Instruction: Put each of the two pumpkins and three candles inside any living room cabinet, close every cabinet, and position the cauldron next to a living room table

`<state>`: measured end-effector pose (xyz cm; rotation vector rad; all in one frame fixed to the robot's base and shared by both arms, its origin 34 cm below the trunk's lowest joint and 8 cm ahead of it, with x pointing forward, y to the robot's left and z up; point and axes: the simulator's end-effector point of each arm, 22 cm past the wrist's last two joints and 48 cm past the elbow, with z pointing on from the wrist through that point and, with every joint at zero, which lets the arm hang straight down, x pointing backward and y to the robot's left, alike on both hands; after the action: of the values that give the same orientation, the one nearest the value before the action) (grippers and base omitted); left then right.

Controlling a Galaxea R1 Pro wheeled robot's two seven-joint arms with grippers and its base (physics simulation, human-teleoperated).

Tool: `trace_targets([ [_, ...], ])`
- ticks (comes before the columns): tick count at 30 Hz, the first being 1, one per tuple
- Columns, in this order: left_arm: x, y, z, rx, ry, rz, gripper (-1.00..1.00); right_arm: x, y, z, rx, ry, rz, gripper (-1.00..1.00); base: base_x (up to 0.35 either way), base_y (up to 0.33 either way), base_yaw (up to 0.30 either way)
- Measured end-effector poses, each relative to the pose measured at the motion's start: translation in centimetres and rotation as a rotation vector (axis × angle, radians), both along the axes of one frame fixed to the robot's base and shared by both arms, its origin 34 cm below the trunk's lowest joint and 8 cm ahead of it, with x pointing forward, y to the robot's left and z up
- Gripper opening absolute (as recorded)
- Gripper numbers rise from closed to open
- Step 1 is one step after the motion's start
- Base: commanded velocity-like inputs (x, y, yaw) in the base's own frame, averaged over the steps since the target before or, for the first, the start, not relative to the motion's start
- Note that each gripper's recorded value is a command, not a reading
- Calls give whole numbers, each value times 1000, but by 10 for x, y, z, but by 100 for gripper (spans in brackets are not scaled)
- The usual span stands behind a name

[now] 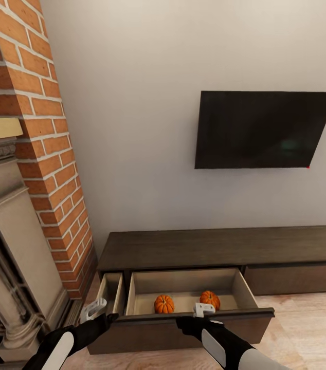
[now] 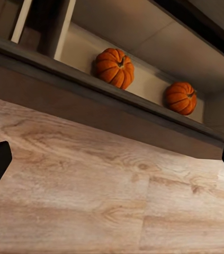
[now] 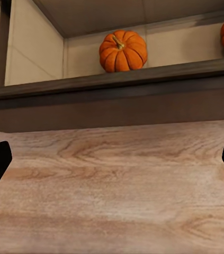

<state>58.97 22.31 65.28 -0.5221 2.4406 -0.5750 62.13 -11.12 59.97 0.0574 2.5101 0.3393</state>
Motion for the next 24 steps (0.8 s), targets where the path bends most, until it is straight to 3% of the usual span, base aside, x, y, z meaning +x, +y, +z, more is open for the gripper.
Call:
trace_targets([
  [24,-3,2,-44,23,-5,3,100,-5,-2,-46,-5,2,-5,100,0,0,0],
])
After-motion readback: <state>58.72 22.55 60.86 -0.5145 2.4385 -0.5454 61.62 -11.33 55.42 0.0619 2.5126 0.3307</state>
